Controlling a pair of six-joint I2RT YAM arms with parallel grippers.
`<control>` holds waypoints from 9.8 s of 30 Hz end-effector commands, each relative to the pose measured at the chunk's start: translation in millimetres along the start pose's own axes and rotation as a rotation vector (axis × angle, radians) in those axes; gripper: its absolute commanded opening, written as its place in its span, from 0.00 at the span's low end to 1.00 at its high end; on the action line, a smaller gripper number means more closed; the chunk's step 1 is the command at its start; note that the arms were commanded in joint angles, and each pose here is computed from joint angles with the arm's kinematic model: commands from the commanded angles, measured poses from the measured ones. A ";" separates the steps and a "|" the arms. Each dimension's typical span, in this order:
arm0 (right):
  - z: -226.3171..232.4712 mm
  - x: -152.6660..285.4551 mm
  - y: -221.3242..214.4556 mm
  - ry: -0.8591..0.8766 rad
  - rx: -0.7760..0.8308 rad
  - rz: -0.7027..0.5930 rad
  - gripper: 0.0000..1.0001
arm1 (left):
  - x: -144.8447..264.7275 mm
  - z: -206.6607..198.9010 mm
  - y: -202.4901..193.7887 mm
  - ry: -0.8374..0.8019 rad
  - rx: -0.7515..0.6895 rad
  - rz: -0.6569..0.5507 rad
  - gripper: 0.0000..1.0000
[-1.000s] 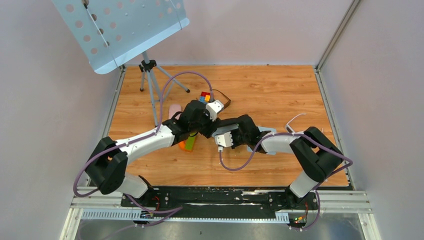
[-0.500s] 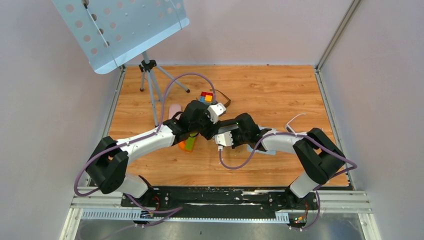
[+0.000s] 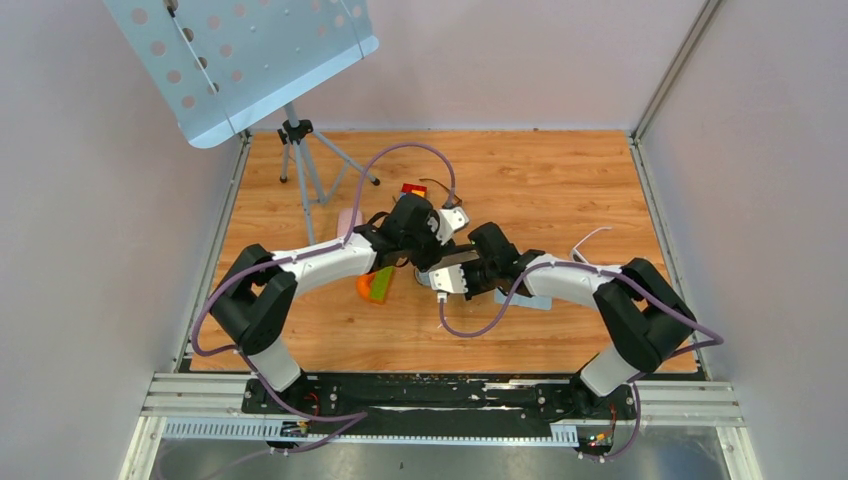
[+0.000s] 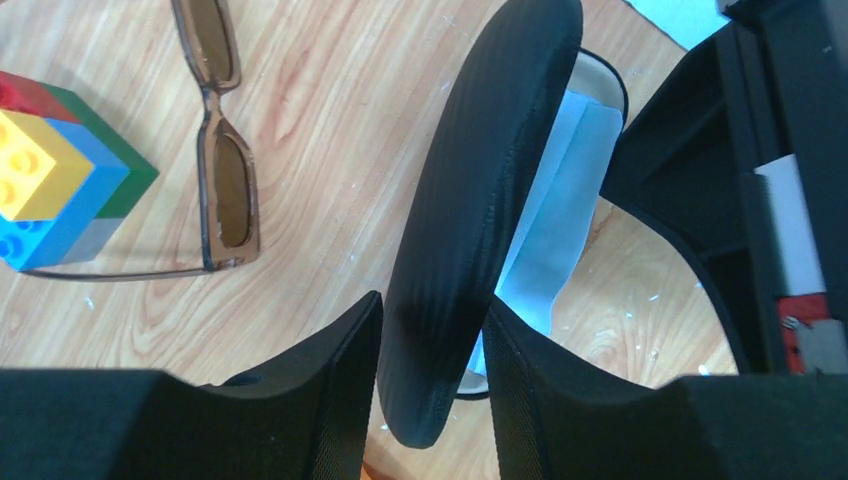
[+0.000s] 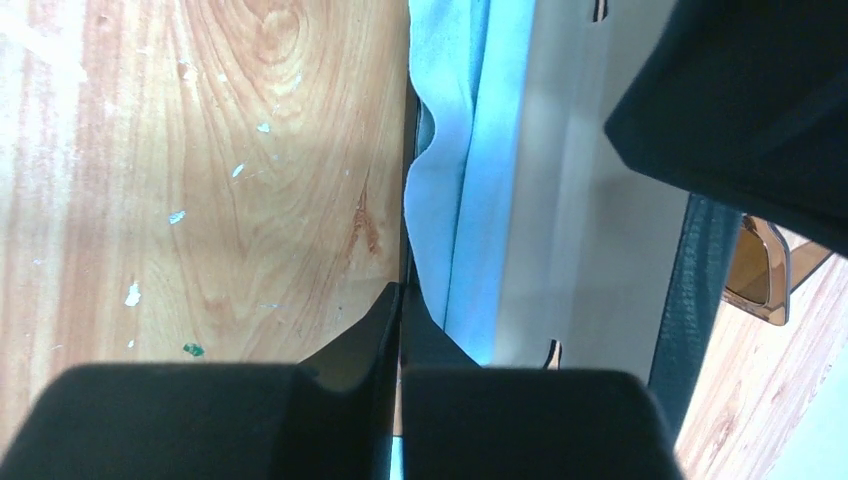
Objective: Organize the sunglasses
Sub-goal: Pick up the sunglasses case from the center of the board, then place the sunglasses case at the center of the board, then fold the sunglasses at the center of the board.
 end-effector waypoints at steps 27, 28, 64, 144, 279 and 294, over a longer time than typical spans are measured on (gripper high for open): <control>-34.5 48.1 38.7 -0.058 -0.253 -0.099 0.30 | 54.3 8.0 31.7 0.099 -0.049 -0.265 0.00; -36.7 52.7 41.9 -0.048 -0.279 -0.119 0.31 | 55.0 9.5 31.5 0.112 -0.050 -0.267 0.00; -52.0 150.8 -28.3 -0.176 -1.028 -0.425 0.38 | 108.8 -85.0 35.1 0.749 -0.794 -0.536 0.00; -70.5 133.7 -61.8 -0.155 -0.978 -0.295 0.36 | 87.7 -43.5 -58.9 1.233 -0.237 -0.177 0.00; -164.7 -56.8 -16.9 0.237 0.052 -0.008 0.18 | 187.6 -17.9 -78.3 0.832 0.542 -0.439 0.64; -138.8 60.6 54.3 0.141 0.084 -0.077 0.00 | 193.1 -17.6 -56.5 0.864 0.695 -0.515 0.64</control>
Point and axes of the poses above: each gripper's point midway between its finger pads, its own x axis back along the fingers, its own z axis along the line the jaws close on, y = z × x, the point moved 4 cm from there along x, back along the fingers, and after that the axes turned 5 degrees about x, right-handed, at the moved point
